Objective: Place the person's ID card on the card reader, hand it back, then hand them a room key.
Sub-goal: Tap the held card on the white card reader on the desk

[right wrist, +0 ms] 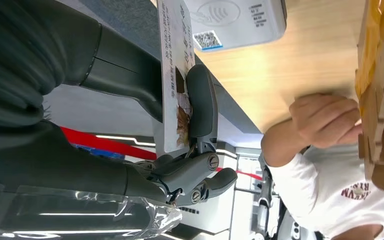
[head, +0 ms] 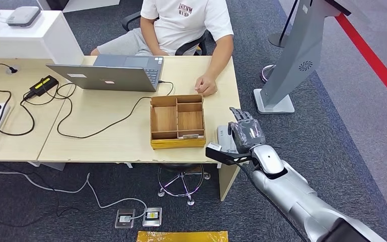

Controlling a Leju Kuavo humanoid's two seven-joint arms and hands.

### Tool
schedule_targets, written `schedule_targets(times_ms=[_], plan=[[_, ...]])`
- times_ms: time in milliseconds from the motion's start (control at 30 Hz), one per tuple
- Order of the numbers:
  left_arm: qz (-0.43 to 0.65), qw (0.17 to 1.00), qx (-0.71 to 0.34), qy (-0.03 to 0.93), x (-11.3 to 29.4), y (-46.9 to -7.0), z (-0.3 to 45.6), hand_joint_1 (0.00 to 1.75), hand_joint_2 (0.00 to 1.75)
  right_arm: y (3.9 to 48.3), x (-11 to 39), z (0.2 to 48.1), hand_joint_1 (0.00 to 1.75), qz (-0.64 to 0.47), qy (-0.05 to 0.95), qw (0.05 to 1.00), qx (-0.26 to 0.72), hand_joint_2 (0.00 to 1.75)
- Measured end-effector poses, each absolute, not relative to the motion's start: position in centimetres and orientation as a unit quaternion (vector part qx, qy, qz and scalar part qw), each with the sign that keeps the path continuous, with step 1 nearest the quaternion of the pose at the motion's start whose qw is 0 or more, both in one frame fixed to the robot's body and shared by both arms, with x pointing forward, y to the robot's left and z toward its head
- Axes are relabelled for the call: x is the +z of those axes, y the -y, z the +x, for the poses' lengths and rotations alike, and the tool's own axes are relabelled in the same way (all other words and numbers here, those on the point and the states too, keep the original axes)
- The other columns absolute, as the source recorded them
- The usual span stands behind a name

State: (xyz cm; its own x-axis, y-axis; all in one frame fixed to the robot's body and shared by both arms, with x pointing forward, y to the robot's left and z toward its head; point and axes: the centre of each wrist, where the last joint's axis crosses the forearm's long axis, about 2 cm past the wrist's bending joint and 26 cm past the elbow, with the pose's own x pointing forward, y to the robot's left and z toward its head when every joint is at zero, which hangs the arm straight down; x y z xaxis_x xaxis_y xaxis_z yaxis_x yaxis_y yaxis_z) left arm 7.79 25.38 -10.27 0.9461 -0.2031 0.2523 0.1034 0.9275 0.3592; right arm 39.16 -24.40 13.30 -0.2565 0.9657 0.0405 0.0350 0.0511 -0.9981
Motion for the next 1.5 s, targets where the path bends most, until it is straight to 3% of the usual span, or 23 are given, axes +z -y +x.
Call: schedule_targets(times_ms=[1033, 1500], plan=[[0.173, 0.971, -0.081, 0.144, -10.3, -25.3, 7.7, 0.0, 0.0, 25.8, 11.7, 40.2, 1.75, -0.445, 0.545, 0.458, 0.543, 1.75], [0.179, 0.972, -0.076, 0.135, -10.3, -25.3, 7.7, 0.0, 0.0, 27.7, 16.4, 42.7, 1.75, -0.481, 0.61, 0.481, 0.408, 1.75]])
